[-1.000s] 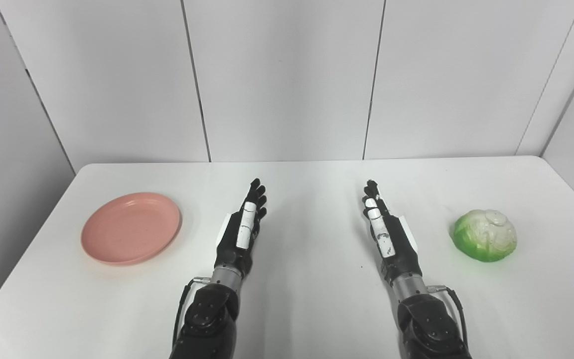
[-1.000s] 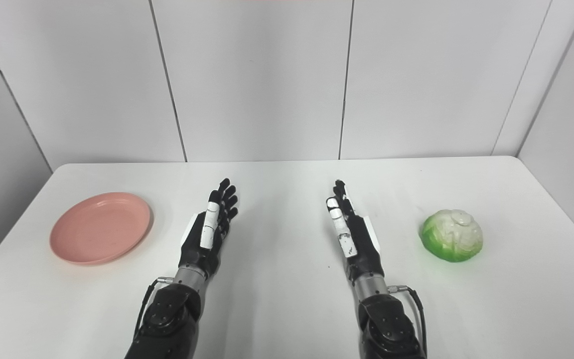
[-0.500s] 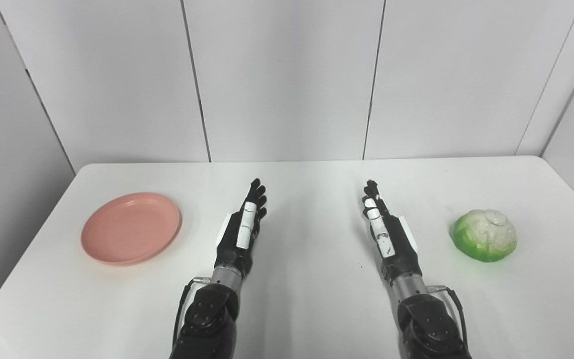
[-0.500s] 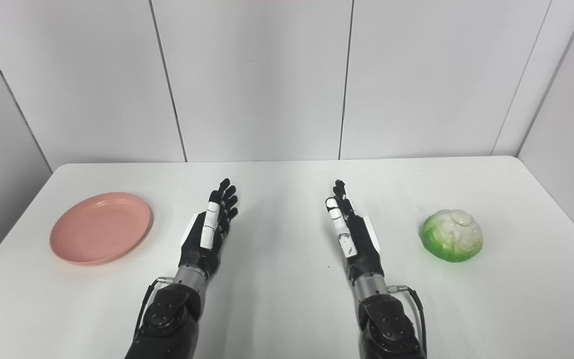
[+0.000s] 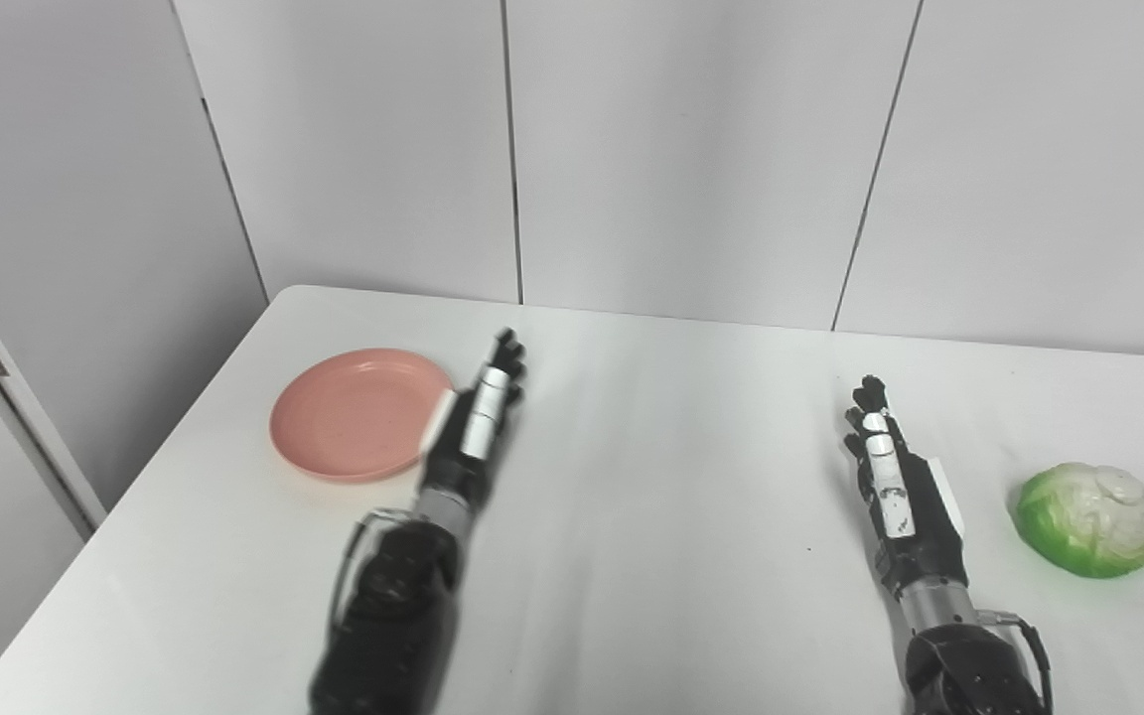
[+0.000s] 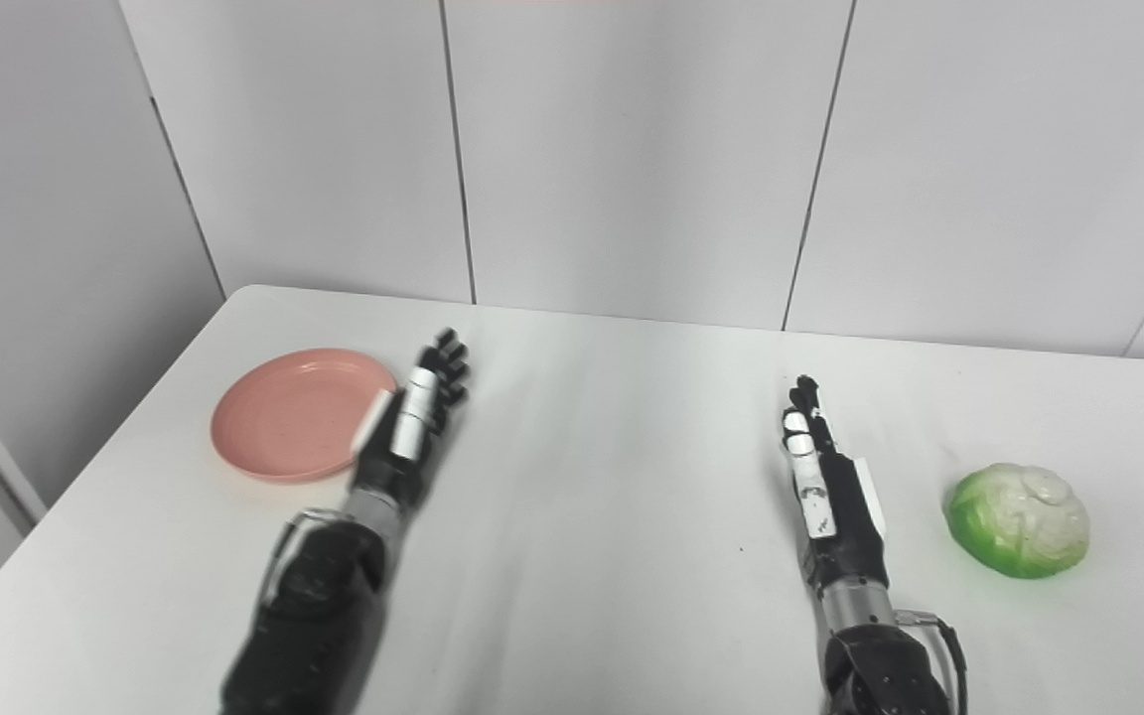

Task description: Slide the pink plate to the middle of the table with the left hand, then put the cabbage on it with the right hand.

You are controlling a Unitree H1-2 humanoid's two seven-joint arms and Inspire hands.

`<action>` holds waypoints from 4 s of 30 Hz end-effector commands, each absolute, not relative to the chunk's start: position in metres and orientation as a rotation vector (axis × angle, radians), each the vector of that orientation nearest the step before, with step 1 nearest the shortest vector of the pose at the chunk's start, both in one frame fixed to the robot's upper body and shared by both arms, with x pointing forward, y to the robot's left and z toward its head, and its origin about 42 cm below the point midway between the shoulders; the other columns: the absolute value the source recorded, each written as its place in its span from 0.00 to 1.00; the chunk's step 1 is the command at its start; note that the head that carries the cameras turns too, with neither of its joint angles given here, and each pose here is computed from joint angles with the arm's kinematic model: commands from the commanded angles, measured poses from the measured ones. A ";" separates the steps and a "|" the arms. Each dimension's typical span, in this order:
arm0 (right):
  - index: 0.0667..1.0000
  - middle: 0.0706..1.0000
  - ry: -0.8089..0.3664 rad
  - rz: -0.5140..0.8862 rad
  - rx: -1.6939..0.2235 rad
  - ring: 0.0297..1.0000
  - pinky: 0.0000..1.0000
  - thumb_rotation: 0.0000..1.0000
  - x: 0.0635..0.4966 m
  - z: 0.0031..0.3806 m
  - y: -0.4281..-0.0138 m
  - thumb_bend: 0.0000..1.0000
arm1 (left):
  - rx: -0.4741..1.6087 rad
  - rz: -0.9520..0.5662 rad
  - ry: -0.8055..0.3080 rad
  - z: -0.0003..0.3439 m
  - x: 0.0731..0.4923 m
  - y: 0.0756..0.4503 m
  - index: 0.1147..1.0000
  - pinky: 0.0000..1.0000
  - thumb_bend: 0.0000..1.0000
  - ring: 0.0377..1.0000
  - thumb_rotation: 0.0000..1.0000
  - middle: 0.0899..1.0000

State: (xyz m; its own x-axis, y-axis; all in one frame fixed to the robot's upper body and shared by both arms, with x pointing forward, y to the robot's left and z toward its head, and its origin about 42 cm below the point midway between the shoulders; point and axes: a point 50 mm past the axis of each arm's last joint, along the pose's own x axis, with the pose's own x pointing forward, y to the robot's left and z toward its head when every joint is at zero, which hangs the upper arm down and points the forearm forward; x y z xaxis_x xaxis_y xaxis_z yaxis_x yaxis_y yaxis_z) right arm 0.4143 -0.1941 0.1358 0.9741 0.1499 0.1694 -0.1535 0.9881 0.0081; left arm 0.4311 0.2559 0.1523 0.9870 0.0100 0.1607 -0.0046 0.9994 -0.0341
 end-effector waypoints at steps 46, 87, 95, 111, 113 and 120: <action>1.00 1.00 -0.263 0.166 0.031 1.00 1.00 0.99 0.420 0.142 -0.203 0.65 | 0.082 0.385 -0.104 0.136 0.453 0.415 0.71 0.80 0.78 0.78 1.00 0.74; 1.00 1.00 -0.257 0.161 0.047 1.00 1.00 0.94 0.420 0.144 -0.191 0.65 | -0.098 -0.070 -0.077 0.113 0.461 0.199 0.73 0.86 0.81 0.79 1.00 0.75; 1.00 1.00 -0.258 0.161 0.048 1.00 1.00 0.95 0.419 0.150 -0.175 0.65 | -0.136 -0.154 -0.039 0.099 0.451 0.174 0.73 0.86 0.81 0.79 1.00 0.76; 1.00 1.00 -0.237 0.157 0.020 1.00 1.00 0.94 0.423 0.157 -0.152 0.70 | -0.172 -0.245 -0.001 0.093 0.434 0.146 0.78 0.90 0.82 0.83 1.00 0.80; 1.00 1.00 -0.236 0.158 0.012 1.00 1.00 0.94 0.423 0.158 -0.150 0.71 | -0.176 -0.249 -0.002 0.094 0.433 0.145 0.80 0.91 0.81 0.84 1.00 0.81; 1.00 1.00 -0.250 0.158 0.002 1.00 1.00 0.94 0.423 0.161 -0.149 0.72 | -0.195 -0.250 0.009 0.095 0.431 0.145 0.87 0.98 0.82 0.92 1.00 0.88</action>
State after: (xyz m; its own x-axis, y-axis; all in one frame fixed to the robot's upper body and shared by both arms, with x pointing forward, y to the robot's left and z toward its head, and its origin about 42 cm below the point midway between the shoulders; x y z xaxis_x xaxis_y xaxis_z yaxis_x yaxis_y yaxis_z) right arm 0.4135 -0.1563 0.1349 0.9744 0.1456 0.1710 -0.1448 0.9893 -0.0169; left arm 0.4459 0.1493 0.1163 0.9690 -0.2385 0.0640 0.2458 0.9559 -0.1604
